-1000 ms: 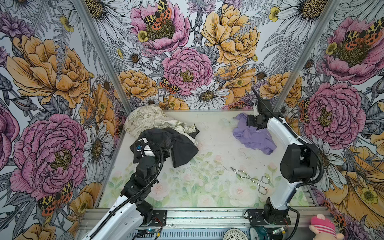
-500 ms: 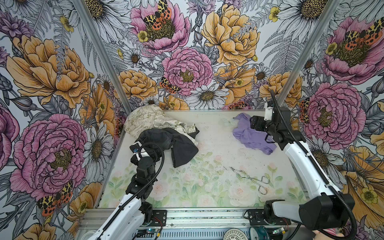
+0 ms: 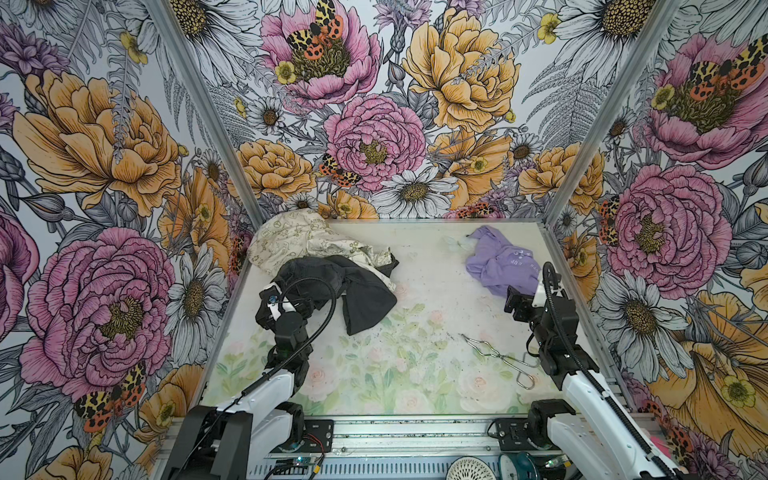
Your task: Pick out a specific cloth from the pile
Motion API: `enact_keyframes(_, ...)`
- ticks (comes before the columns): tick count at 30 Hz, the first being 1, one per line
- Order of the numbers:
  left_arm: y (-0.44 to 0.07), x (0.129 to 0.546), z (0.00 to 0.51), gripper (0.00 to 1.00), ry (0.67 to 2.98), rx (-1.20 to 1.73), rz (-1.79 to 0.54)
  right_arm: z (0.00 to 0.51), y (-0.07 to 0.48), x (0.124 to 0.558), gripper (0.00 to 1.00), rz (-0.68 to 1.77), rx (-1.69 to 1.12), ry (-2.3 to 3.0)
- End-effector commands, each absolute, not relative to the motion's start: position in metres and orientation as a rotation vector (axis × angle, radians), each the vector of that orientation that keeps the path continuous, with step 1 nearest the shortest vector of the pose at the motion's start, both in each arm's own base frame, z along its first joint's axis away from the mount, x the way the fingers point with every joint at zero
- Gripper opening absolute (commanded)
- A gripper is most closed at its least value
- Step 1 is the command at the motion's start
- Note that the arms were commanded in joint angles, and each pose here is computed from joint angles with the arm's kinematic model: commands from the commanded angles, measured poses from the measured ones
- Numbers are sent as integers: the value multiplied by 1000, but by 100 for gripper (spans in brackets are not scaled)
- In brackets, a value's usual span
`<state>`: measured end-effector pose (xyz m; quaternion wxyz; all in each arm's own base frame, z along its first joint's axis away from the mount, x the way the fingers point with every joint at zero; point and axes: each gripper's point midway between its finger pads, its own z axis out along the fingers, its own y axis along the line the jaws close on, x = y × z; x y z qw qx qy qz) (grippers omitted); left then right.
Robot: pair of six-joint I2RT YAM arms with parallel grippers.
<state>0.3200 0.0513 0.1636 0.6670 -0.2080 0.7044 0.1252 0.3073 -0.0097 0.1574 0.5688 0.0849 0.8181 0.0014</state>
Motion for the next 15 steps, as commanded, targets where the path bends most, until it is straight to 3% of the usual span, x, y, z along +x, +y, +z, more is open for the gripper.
enact_keyframes(1, 42, 331, 179, 99, 1500, -382, 264, 176, -26, 318, 96, -97, 213, 1733)
enact_keyframes(15, 21, 373, 146, 99, 1604, -190, 200, 121, -16, 383, 99, -56, 48, 1750)
